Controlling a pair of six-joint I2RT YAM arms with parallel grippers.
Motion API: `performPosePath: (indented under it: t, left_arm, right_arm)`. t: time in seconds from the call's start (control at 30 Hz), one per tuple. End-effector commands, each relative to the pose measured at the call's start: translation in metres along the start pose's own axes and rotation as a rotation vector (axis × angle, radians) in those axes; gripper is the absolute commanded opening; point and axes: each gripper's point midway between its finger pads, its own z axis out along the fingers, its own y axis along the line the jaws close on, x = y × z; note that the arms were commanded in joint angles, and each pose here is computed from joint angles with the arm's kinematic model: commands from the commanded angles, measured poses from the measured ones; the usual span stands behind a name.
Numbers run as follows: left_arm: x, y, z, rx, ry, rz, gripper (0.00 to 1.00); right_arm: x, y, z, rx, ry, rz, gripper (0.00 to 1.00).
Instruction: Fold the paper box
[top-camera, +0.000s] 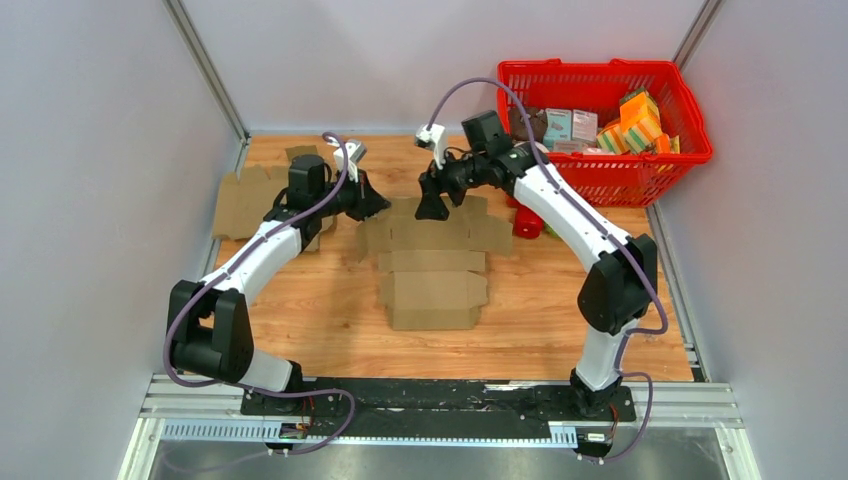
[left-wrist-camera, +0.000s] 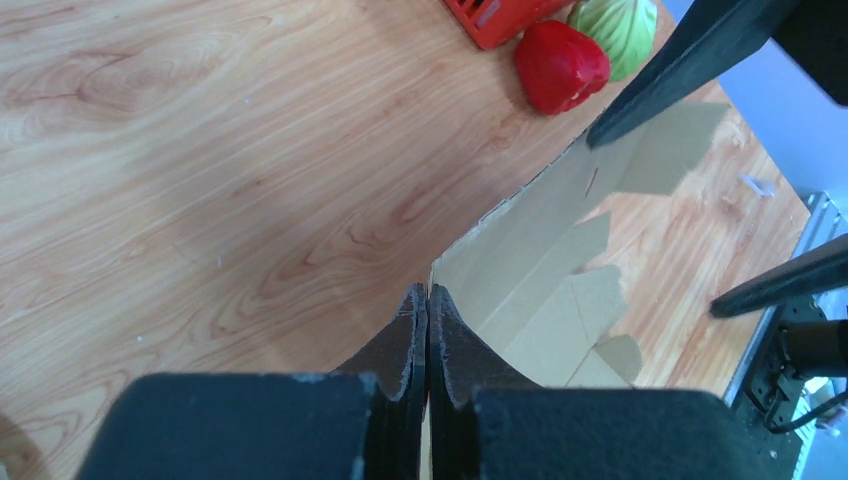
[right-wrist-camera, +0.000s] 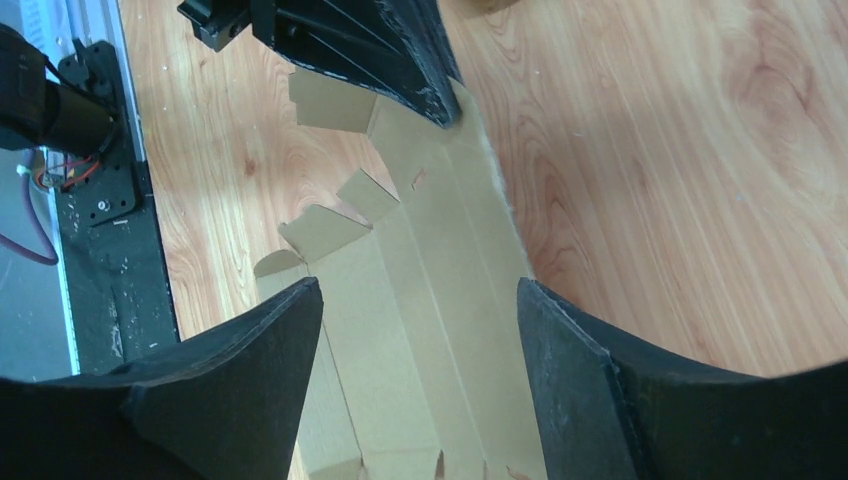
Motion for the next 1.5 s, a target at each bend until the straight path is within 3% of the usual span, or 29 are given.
performPosePath:
  t: [0.0, 0.1, 0.4, 1.07, 1.33, 1.47]
  left_arm:
    - [-0.028, -0.019, -0.007, 0.066, -0.049, 0.086, 0.0]
    - [-0.026, -0.023, -0.008, 0.083, -0.047, 0.083, 0.0]
    - [-0.021, -0.025, -0.012, 0.069, -0.025, 0.103, 0.0]
    - [-0.017, -0.031, -0.01, 0.128, 0.003, 0.154, 0.0]
    - [-0.021, -0.034, -0.01, 0.141, -0.006, 0.158, 0.0]
    - [-0.022, -0.036, -0.012, 0.144, -0.007, 0.159, 0.0]
  right_arm:
    - [0.012, -0.001, 0.012, 0.005, 0.106, -0.029, 0.71]
    - [0.013, -0.011, 0.016, 0.048, 0.124, -0.037, 0.68]
    - [-0.007, -0.025, 0.005, 0.143, 0.091, -0.116, 0.76]
    - [0.001, -0.041, 0.031, -0.059, 0.124, -0.225, 0.71]
    - [0.005, -0.028, 0.037, -0.13, 0.097, -0.219, 0.54]
    - [0.0, -0.025, 0.039, -0.153, 0.08, -0.223, 0.53]
